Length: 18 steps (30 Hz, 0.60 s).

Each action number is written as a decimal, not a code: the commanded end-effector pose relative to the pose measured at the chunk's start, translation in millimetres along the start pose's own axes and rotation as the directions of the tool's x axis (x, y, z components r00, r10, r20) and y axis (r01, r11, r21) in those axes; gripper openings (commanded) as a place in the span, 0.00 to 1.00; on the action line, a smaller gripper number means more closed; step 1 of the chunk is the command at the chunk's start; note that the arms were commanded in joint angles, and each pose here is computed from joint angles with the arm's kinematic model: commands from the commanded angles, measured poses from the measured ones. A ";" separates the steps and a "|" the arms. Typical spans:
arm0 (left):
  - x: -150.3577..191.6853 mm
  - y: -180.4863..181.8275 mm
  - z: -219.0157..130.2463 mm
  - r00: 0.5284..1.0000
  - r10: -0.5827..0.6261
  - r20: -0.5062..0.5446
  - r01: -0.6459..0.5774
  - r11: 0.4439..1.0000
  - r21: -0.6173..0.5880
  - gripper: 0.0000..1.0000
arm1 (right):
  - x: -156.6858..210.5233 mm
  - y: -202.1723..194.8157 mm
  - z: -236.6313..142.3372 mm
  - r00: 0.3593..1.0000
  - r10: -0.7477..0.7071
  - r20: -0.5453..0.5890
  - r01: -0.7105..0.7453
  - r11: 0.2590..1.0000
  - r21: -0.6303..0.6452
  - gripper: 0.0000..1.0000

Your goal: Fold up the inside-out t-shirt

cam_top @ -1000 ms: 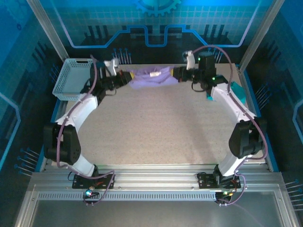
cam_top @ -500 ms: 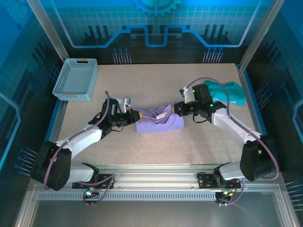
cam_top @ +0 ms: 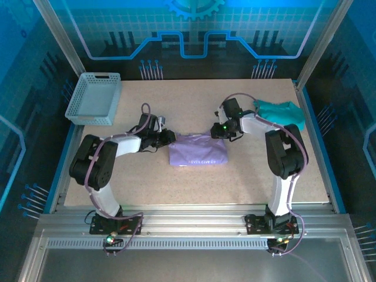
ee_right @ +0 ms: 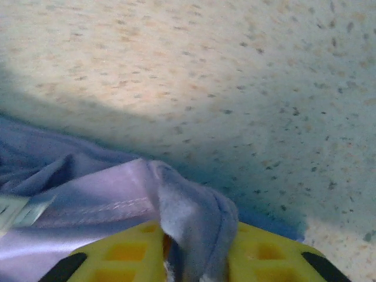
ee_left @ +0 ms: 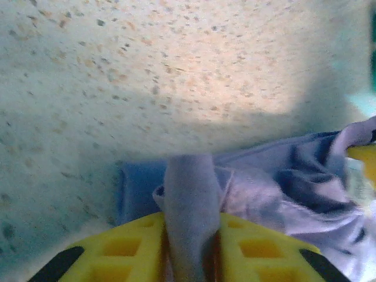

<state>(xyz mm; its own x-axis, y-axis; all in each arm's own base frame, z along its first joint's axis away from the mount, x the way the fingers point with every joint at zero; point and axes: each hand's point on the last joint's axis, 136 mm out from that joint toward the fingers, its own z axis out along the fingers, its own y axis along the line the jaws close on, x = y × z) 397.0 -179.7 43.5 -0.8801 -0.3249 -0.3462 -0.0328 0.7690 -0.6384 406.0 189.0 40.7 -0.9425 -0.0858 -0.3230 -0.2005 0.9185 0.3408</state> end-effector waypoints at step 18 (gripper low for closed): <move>31.9 -7.1 -30.2 0.997 -0.061 -0.040 0.062 0.998 0.015 0.63 | 45.2 -3.5 -46.8 0.994 0.108 -0.031 -0.111 0.986 -0.122 0.81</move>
<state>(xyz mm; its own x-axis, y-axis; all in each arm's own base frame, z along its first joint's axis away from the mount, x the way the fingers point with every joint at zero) 364.6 -168.3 73.7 -0.8666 -0.3610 -0.3445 -0.0600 0.7607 -0.6463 357.0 149.0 81.7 -0.9497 -0.0027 -0.3130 -0.1437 0.8922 0.4281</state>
